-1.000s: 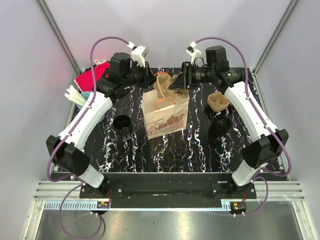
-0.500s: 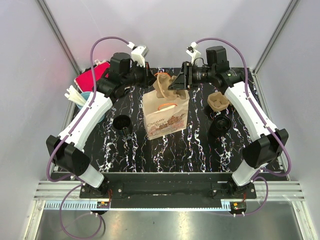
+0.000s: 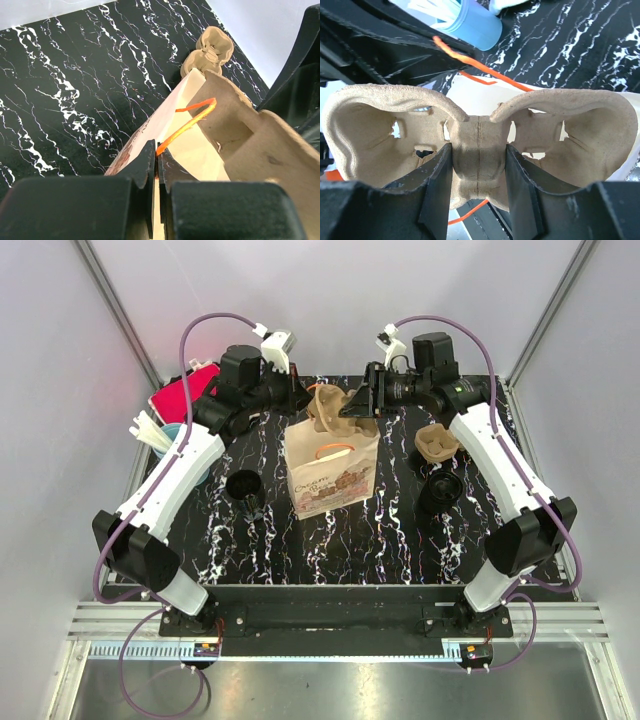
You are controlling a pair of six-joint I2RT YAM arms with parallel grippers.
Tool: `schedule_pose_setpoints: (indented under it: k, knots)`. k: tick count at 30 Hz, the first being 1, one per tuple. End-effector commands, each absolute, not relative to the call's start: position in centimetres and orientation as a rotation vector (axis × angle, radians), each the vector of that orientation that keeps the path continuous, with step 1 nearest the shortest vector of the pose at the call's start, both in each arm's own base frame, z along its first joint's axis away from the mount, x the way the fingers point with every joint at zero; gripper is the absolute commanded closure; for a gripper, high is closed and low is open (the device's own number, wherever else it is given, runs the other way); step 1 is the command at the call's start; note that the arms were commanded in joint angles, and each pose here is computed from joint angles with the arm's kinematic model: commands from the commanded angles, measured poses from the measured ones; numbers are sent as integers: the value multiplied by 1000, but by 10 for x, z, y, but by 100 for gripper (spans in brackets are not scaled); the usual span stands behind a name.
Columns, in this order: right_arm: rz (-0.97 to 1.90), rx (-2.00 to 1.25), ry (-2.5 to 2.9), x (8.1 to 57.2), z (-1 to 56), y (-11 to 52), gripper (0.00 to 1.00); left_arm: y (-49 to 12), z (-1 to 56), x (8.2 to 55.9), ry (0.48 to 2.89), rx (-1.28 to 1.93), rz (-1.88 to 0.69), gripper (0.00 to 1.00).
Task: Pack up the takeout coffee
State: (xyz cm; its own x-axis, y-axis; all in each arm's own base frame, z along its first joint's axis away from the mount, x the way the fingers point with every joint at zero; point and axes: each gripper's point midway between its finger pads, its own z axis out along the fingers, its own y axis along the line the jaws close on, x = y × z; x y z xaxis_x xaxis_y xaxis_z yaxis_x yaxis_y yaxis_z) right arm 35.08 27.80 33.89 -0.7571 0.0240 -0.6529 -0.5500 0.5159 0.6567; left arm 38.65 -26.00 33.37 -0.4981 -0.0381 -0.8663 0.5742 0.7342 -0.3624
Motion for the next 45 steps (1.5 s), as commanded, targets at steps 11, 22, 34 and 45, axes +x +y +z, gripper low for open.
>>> schedule_pose_setpoints:
  k: [11, 22, 34, 45]
  knots:
    - [933, -452, 2220, 363, 308, 280, 58, -259, 377, 388, 1858, 374, -810, 100]
    - [766, -560, 2262, 352, 295, 278, 57, -258, 379, 388, 1848, 385, -801, 100]
    - [555, -597, 2303, 356, 281, 281, 57, -260, 377, 386, 1855, 388, -804, 100]
    - [403, -648, 2317, 353, 270, 281, 57, -257, 378, 387, 1851, 374, -772, 100]
